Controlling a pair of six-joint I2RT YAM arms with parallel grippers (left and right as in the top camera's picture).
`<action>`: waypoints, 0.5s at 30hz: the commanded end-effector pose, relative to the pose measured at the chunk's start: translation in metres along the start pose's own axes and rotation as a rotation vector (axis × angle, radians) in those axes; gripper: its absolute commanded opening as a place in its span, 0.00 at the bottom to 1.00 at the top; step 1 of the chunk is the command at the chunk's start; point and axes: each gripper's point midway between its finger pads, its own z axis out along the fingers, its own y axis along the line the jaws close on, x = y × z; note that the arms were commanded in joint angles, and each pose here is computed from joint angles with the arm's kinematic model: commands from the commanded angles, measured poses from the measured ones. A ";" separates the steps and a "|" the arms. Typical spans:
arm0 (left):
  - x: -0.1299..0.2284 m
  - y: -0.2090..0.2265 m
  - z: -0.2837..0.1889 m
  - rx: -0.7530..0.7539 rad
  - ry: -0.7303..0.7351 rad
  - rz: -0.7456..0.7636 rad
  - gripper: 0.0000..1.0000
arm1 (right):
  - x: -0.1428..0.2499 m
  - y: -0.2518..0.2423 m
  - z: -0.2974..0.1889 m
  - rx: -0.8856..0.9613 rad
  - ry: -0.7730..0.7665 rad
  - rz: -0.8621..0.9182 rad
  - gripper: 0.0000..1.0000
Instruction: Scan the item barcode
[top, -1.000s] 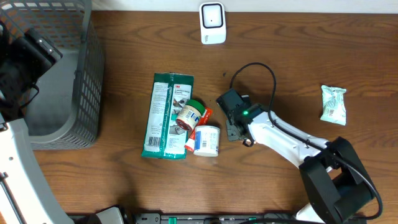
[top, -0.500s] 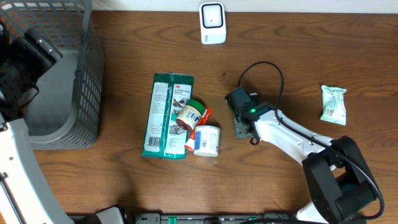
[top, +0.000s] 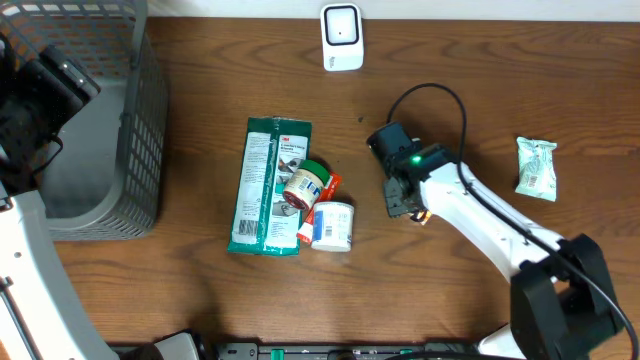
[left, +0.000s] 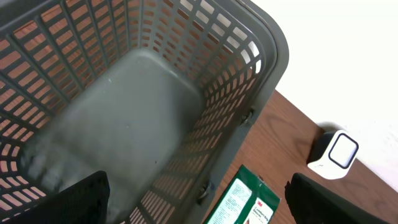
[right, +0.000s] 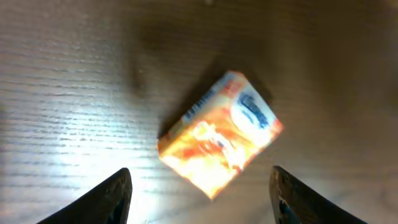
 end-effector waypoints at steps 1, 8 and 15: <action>-0.001 0.002 0.000 -0.005 -0.002 -0.012 0.88 | 0.004 0.002 -0.005 -0.040 0.024 0.155 0.76; -0.001 0.002 0.000 -0.005 -0.002 -0.012 0.88 | 0.032 0.006 0.016 -0.041 0.098 0.419 0.83; -0.001 0.002 0.000 -0.005 -0.002 -0.012 0.88 | 0.028 0.001 0.045 -0.112 0.076 0.556 0.82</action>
